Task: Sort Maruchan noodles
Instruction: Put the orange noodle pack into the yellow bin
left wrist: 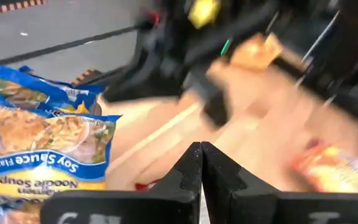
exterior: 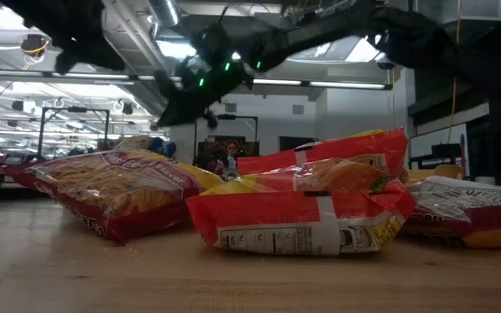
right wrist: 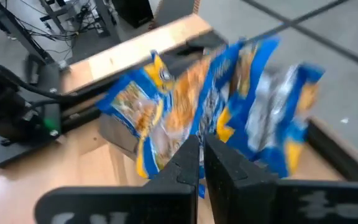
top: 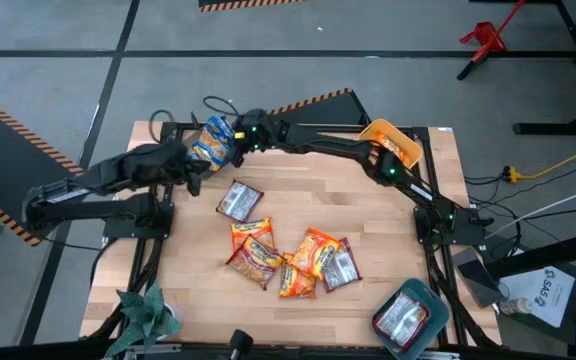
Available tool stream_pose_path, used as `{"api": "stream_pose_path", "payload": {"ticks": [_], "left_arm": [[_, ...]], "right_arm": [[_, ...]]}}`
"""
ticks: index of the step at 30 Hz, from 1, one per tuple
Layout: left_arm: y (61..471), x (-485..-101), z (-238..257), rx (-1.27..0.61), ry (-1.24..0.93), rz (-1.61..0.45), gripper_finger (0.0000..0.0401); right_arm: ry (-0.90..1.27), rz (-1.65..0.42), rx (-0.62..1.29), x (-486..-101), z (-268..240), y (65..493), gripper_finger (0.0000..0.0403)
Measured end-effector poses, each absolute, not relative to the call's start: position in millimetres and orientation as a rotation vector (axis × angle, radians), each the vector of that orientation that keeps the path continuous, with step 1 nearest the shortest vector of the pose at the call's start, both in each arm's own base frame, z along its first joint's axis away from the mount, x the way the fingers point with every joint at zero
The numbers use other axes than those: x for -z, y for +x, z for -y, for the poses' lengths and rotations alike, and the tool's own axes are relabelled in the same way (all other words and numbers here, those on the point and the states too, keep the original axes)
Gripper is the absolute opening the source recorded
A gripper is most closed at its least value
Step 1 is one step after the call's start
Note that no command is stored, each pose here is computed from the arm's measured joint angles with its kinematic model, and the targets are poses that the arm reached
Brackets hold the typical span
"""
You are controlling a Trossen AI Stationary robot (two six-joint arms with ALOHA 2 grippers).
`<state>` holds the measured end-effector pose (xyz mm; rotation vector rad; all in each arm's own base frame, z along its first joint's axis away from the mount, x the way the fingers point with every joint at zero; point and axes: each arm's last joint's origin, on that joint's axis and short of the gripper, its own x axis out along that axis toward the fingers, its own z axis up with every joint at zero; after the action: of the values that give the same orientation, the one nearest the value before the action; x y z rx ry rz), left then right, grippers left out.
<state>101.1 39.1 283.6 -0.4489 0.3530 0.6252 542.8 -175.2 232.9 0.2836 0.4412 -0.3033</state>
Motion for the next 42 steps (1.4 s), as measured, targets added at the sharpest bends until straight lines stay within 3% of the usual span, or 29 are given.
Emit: {"api": "stream_pose_path", "payload": {"ticks": [7, 12, 17, 23, 28, 38, 42], "left_arm": [[143.3, -259.1, -52.5, -0.589, -0.258, -0.627, 0.0027], [162.7, -250.3, -58.4, -0.546, -0.141, -0.684, 0.0079], [181.8, -243.4, -67.8, -0.561, -0.096, -0.679, 0.0115], [196.6, -210.8, -86.3, -0.581, -0.143, -0.860, 0.0106], [195.0, -192.1, -103.4, -0.727, -0.109, -0.992, 0.0101], [170.8, -193.4, -118.3, -0.986, -0.132, -1.066, 0.0100], [167.3, -193.3, -123.7, -1.003, -0.170, -1.058, 0.0100]], "right_arm": [[0.170, -0.391, 0.317, -358.2, 168.9, 480.1, 0.0021], [0.120, -0.489, 0.370, -380.7, 165.4, 450.9, 0.0071], [0.063, -0.405, 0.444, -428.1, 154.4, 419.5, 0.0114], [0.044, -0.444, 0.462, -428.6, 153.8, 413.4, 0.0128], [0.046, -0.460, 0.459, -432.6, 151.3, 407.6, 0.0129], [0.054, -0.533, 0.456, -424.7, 150.7, 406.1, 0.0129], [0.056, -0.554, 0.454, -423.1, 150.4, 405.1, 0.0129]]}}
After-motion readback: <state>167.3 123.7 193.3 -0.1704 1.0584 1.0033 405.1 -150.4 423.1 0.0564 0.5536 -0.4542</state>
